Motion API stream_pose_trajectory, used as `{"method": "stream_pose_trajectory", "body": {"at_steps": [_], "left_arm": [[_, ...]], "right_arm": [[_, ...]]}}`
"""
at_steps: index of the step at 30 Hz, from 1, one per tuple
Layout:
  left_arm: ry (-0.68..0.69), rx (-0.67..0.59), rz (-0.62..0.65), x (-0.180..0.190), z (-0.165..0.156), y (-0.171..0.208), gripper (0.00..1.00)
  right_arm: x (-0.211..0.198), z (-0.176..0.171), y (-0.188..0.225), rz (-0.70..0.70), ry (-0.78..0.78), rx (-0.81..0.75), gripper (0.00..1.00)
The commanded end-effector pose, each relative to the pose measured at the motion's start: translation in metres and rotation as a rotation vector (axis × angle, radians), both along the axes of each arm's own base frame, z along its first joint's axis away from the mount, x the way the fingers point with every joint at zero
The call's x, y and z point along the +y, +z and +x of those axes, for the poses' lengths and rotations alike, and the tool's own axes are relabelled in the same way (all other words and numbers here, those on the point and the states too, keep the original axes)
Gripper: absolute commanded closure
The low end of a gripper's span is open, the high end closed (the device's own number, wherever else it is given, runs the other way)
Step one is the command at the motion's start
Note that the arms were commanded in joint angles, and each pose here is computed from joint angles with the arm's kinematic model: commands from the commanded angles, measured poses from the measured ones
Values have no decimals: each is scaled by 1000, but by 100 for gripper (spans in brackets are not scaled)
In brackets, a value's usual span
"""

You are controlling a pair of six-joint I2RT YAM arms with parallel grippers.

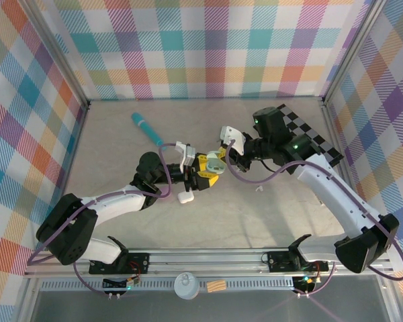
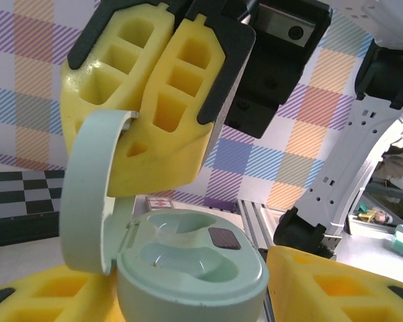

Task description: Insert the wireless bluetooth earbuds into the charging case

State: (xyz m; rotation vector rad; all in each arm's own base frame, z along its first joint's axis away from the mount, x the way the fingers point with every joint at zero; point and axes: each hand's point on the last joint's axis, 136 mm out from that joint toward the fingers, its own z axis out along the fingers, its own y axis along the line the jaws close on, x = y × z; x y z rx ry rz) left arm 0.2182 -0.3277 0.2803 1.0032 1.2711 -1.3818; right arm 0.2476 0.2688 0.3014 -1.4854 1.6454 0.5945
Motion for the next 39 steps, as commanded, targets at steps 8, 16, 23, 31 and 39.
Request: {"method": "stream_pose_trajectory", "body": {"at_steps": [8, 16, 23, 31, 39], "left_arm": [[12, -66, -45, 1, 3, 18, 50], [-4, -66, -44, 0, 1, 18, 56], [4, -52, -46, 0, 3, 16, 44], [13, -61, -77, 1, 5, 22, 48], [-5, -68, -81, -1, 4, 23, 55]], "right_arm": [[3, -3, 12, 39, 14, -41, 100], [3, -4, 10, 33, 20, -30, 100], [2, -1, 12, 39, 6, -52, 100], [2, -4, 12, 48, 15, -51, 100], [2, -8, 11, 47, 25, -31, 100]]}}
